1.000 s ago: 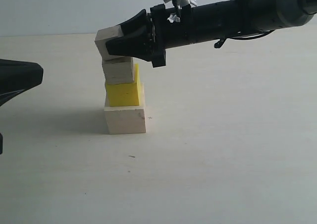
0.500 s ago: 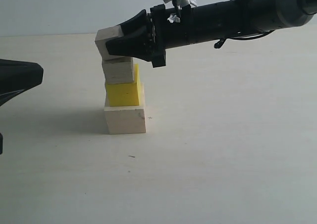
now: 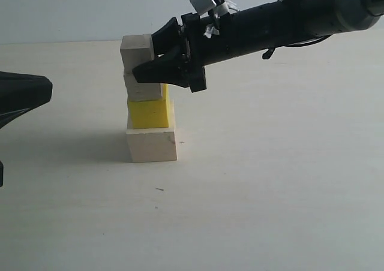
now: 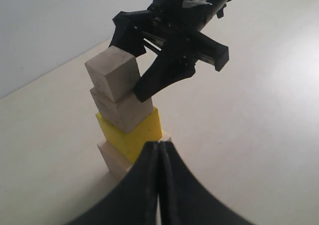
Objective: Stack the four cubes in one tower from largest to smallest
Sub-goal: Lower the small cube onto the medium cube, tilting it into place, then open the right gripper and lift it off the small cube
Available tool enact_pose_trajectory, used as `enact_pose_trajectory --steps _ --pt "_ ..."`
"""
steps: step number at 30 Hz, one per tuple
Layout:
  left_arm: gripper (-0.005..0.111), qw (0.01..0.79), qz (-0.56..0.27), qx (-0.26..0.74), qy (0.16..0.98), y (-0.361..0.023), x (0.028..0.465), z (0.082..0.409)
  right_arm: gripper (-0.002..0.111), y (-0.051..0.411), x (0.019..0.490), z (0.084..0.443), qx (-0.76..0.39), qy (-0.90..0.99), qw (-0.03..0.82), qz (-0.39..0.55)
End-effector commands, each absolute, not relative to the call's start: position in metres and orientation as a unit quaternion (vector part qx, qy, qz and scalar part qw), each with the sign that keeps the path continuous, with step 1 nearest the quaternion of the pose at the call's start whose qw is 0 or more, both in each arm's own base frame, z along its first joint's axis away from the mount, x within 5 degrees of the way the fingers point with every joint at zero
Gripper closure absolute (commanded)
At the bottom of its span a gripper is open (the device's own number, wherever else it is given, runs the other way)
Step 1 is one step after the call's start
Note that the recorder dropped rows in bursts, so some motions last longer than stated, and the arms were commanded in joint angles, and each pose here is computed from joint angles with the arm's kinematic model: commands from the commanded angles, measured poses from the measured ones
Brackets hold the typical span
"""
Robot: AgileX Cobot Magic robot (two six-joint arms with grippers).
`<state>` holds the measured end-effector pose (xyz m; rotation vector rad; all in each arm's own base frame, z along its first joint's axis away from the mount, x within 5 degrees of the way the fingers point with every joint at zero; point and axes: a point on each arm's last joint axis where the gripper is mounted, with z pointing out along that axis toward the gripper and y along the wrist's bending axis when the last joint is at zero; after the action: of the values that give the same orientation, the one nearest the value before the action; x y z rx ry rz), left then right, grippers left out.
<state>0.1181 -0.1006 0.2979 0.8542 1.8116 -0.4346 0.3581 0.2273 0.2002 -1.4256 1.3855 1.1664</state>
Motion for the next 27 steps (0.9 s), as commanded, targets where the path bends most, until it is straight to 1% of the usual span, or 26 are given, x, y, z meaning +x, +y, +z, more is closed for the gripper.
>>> enact_pose_trajectory --steps 1,14,22,25,27 --pt "0.107 0.525 -0.184 0.353 0.752 -0.100 0.117 0.299 0.040 0.227 0.358 0.196 -0.575 0.552 0.401 0.452" --pt "0.107 0.525 -0.184 0.353 0.752 -0.100 0.117 0.299 0.041 0.228 0.356 0.199 -0.564 0.552 0.395 0.471" --pt "0.107 0.525 -0.184 0.353 0.752 -0.100 0.117 0.299 0.041 0.225 0.349 0.231 -0.559 0.548 0.409 0.469" --pt "0.107 0.526 -0.184 0.352 0.752 -0.100 0.117 0.300 0.041 0.224 0.353 0.237 -0.553 0.567 0.427 0.437" --pt "0.107 0.526 -0.184 0.352 0.752 -0.100 0.117 0.300 0.041 0.223 0.354 0.243 -0.539 0.583 0.427 0.432"
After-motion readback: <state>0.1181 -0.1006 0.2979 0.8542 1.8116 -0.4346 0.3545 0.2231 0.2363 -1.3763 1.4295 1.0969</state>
